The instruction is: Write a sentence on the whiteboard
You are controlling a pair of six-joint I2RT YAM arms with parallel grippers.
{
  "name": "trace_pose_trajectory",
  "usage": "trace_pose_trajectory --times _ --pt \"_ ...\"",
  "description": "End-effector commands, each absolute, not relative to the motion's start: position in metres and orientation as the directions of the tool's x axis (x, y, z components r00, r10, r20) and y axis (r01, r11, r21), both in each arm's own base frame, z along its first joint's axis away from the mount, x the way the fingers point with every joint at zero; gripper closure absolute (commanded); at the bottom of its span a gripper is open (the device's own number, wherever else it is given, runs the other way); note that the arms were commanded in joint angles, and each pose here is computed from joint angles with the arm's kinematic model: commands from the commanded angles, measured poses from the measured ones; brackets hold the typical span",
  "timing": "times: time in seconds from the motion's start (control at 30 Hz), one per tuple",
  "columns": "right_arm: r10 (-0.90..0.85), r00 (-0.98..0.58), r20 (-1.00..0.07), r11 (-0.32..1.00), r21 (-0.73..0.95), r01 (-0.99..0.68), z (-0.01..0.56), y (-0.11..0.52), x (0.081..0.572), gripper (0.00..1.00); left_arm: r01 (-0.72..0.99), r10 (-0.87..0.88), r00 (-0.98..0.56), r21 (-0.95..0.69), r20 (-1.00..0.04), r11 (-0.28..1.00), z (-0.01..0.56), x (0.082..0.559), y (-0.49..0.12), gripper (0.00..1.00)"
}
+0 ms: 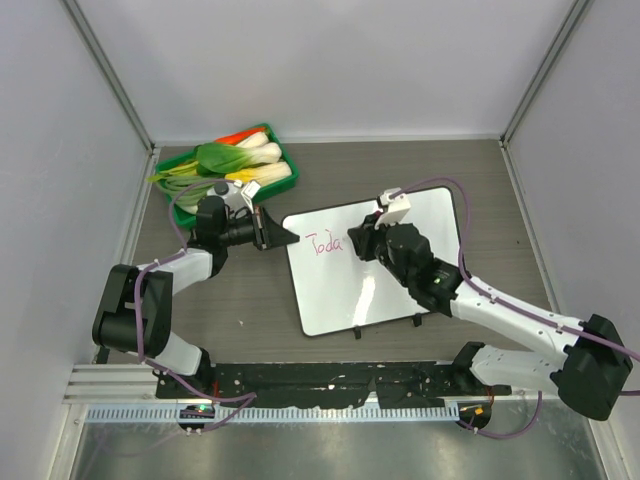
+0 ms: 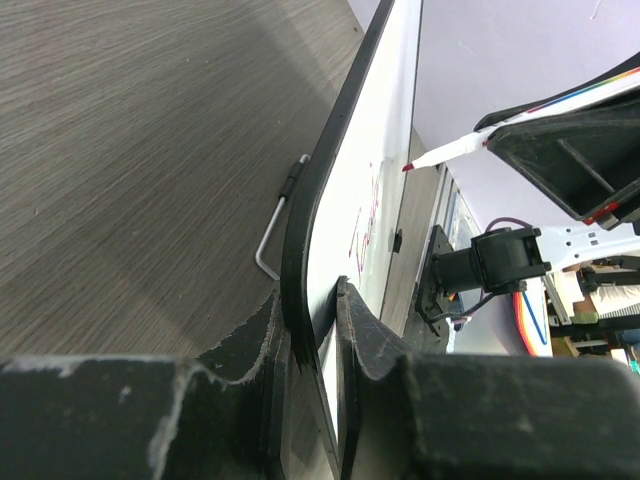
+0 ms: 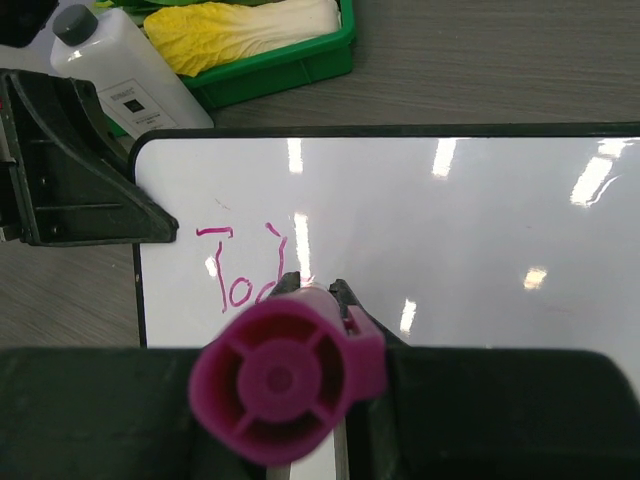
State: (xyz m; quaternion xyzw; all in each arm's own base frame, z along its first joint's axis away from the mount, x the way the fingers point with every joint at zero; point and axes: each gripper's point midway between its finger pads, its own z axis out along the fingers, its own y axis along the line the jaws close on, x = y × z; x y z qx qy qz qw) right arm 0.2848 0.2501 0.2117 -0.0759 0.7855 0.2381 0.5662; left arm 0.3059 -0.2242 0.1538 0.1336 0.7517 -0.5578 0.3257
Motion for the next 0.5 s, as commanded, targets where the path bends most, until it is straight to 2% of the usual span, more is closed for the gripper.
trace_pose_trajectory --times 0.0,0.47 --pt "0.199 -0.270 -0.942 0.877 0.294 -0.381 0.246 0.254 0.299 0.98 0.622 -0.096 -0.712 -0.687 -0.696 0.375 0.139 0.302 -0.229 1.00" --pt "0.149 -0.320 -0.936 0.902 0.261 -0.343 0.210 0.246 0.298 0.99 0.620 -0.095 -0.714 -0.689 -0.694 0.376 0.138 0.302 -0.229 1.00"
